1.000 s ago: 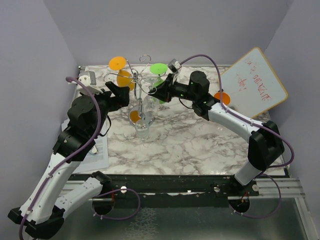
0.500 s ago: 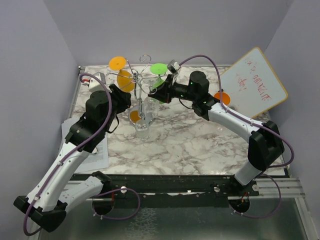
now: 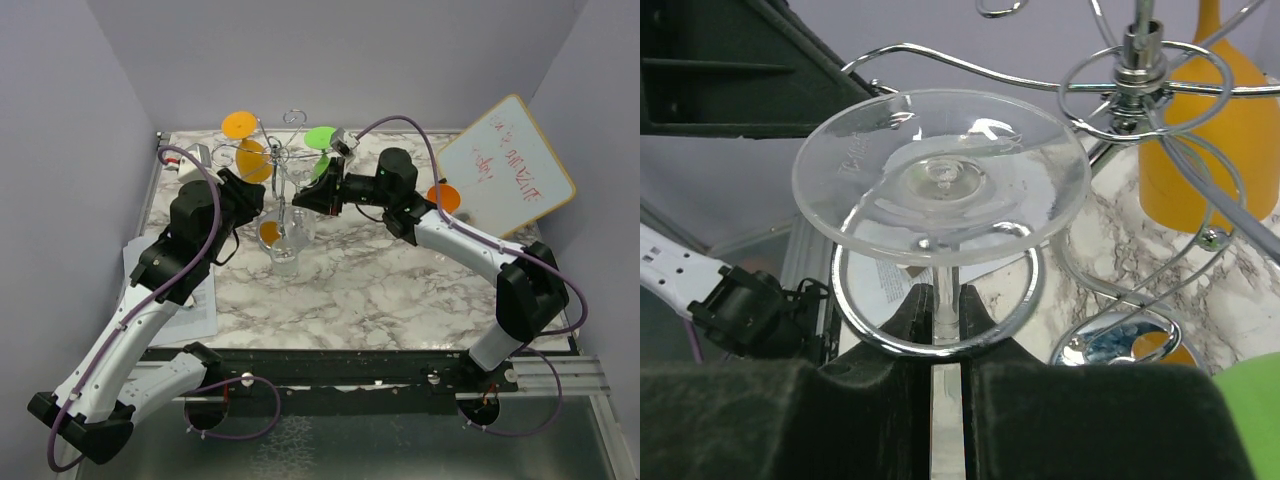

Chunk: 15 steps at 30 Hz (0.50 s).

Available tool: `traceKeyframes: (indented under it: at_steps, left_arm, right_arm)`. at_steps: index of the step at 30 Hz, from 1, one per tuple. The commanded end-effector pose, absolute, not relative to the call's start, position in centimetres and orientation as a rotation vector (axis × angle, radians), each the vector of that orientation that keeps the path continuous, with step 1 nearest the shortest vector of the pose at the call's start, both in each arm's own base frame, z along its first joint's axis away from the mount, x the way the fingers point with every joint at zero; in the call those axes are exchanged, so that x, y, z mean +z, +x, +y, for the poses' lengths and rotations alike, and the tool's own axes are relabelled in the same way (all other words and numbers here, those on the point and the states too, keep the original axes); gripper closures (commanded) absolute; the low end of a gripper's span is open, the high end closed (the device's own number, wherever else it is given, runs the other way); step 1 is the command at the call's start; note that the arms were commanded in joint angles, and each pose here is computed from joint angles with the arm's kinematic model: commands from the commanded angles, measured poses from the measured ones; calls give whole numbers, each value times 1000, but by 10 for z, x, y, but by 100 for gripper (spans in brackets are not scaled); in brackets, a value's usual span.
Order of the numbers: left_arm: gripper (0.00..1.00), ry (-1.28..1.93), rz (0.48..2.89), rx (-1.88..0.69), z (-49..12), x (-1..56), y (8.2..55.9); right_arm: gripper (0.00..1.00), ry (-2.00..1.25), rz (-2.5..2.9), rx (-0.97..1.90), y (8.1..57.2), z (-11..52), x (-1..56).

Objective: Place the wine glass upside down on the wine glass rack

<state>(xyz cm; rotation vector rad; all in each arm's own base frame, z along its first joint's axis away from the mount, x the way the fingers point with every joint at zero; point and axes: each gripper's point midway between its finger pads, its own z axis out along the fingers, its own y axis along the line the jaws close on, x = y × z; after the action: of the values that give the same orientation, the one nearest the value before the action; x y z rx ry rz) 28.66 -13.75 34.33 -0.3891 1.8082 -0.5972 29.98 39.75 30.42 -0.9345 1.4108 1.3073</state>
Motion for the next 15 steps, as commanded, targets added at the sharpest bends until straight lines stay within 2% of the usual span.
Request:
traceKeyframes:
  at_steps: [1, 9, 15]
  left_arm:
    - [76, -343, 1829, -573, -138, 336, 284]
    - [76, -365, 1810, -541, -129, 337, 284]
    - [72, -366, 1794, -531, -124, 341, 280]
  right_arm:
    - [99, -1008, 1217, 1361, 270, 395, 343]
    - [99, -943, 1157, 1313, 263, 380, 356]
    - [99, -811, 1246, 1213, 286, 373, 344]
